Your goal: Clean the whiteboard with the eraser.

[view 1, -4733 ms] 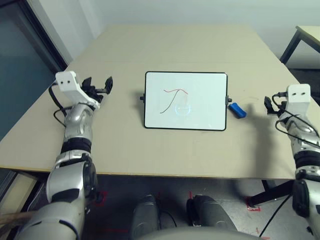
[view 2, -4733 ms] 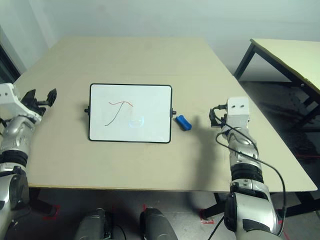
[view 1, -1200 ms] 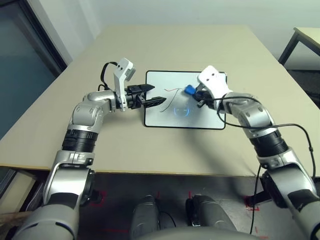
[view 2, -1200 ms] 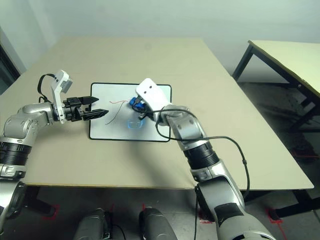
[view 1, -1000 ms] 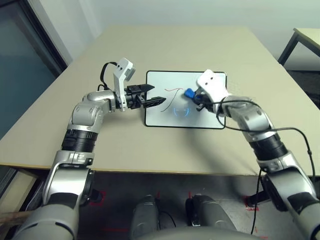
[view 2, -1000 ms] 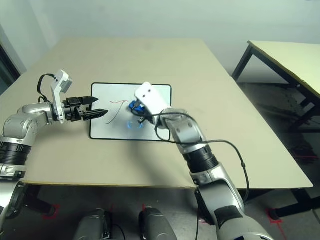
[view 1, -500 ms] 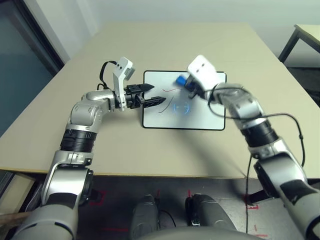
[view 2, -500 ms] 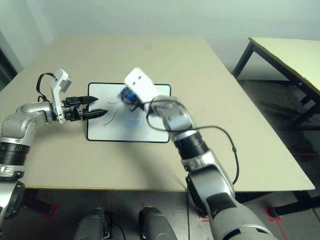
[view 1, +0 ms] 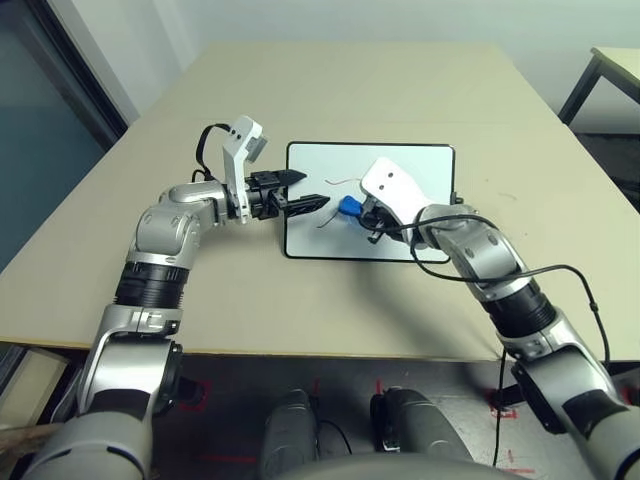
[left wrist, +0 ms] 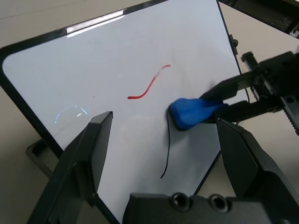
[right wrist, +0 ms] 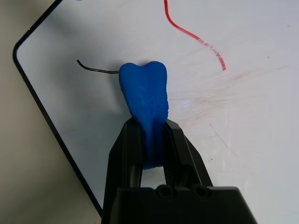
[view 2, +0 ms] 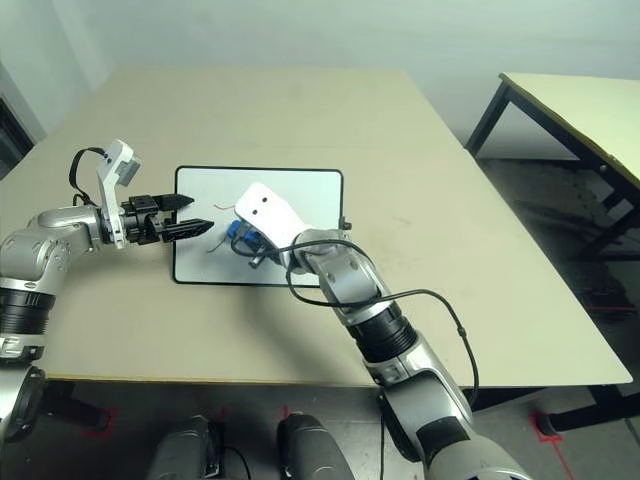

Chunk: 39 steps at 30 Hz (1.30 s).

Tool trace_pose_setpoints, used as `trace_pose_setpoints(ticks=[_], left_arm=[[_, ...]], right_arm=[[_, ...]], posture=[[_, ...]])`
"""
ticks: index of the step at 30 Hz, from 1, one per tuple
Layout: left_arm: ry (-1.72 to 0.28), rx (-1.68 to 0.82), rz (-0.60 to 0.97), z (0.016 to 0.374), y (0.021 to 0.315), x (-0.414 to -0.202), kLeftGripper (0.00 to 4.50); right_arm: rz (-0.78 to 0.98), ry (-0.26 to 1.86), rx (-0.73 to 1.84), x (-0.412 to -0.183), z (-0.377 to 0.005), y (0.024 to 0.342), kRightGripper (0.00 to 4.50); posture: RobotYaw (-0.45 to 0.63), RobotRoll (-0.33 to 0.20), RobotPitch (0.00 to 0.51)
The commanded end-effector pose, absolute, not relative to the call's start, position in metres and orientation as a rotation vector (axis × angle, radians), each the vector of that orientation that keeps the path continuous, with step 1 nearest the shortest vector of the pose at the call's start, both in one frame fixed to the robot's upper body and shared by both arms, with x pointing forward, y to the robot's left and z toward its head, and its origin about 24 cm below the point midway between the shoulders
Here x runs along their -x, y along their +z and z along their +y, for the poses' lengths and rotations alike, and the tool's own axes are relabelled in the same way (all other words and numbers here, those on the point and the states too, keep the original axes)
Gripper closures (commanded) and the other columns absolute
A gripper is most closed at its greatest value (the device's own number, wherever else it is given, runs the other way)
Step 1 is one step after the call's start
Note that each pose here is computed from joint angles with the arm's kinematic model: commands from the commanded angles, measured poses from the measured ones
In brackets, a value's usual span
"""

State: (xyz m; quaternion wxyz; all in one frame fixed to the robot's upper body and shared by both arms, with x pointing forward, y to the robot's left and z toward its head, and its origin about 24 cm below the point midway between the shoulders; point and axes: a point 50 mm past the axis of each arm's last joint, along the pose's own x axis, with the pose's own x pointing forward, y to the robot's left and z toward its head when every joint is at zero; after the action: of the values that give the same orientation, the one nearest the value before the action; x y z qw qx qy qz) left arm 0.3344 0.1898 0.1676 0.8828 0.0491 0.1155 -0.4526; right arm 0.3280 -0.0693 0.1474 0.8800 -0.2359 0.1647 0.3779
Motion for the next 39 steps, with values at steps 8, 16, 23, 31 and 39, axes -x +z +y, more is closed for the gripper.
trace_pose_setpoints(ticks=[8,16,23,31,39], left_arm=[[-0.937,-0.101,0.252,0.191,0.165,-0.332,0.00],[-0.932,-0.105,0.253,0.193,0.166,-0.333,0.00],[-0.933,-0.101,0.254,0.192,0.165,-0.333,0.00],[-0.928,-0.098,0.255,0.193,0.164,-0.332,0.00],[-0.912,-0.104,0.260,0.199,0.164,-0.332,0.00]], right_arm=[[0.375,0.677,0.551,-0.340,-0.083,0.159,3.91],[0.453,0.737,0.601,-0.320,-0.084,0.147,3.91],[0.352,0.605,0.577,-0.352,-0.095,0.176,3.92],[0.431,0.807,0.597,-0.320,-0.070,0.149,3.92],[0.414,0.813,0.625,-0.321,-0.065,0.153,3.92]], posture=[[-0.09,0.000,0.079],[-0.10,0.000,0.080],[-0.10,0.000,0.079],[-0.09,0.000,0.082],[-0.08,0.000,0.087]])
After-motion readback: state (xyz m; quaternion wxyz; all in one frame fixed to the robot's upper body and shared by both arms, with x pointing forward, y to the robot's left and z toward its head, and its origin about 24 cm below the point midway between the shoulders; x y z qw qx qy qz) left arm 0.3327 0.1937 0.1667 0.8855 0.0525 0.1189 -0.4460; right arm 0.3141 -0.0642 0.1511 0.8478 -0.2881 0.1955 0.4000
